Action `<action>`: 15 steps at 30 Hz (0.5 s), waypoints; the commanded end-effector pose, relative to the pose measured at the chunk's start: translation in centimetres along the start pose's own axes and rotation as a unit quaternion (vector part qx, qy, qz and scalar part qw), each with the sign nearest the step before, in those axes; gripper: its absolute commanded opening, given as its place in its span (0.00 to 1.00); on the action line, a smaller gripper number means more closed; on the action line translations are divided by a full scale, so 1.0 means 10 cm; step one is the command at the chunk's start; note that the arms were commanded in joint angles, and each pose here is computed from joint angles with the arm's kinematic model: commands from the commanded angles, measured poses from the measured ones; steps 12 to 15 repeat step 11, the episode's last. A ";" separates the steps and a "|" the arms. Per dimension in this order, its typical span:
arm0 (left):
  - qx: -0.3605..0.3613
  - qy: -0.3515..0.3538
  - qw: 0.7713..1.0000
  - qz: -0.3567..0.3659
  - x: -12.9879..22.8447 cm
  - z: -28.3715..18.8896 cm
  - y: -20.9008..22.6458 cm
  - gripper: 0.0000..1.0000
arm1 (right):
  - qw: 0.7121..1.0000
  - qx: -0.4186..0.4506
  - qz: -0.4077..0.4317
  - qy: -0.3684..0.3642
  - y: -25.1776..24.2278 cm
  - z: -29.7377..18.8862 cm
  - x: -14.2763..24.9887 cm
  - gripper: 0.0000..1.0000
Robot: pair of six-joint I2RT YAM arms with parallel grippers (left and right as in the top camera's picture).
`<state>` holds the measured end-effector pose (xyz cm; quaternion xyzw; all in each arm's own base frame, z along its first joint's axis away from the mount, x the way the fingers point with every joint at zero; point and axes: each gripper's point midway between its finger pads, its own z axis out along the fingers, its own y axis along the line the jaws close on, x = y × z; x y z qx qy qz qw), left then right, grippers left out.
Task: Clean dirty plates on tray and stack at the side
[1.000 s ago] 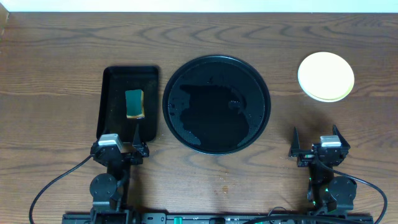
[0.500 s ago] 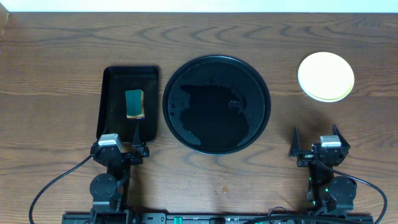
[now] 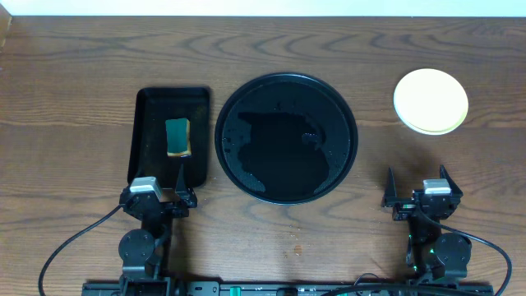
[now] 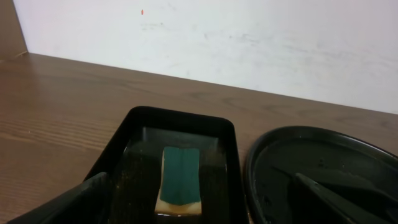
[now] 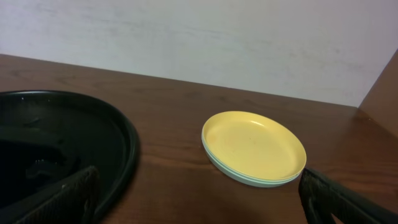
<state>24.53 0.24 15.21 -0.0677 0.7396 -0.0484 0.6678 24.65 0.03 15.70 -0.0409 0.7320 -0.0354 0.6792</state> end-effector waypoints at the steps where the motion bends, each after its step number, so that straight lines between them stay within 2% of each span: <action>1: -0.006 0.026 1.000 0.010 0.16 0.00 0.03 0.90 | 1.000 0.010 0.010 0.001 -0.05 0.00 0.01 0.99; 15: -0.006 0.026 1.000 0.010 0.16 0.00 0.03 0.90 | 1.000 0.010 0.010 0.001 -0.05 0.00 0.01 0.99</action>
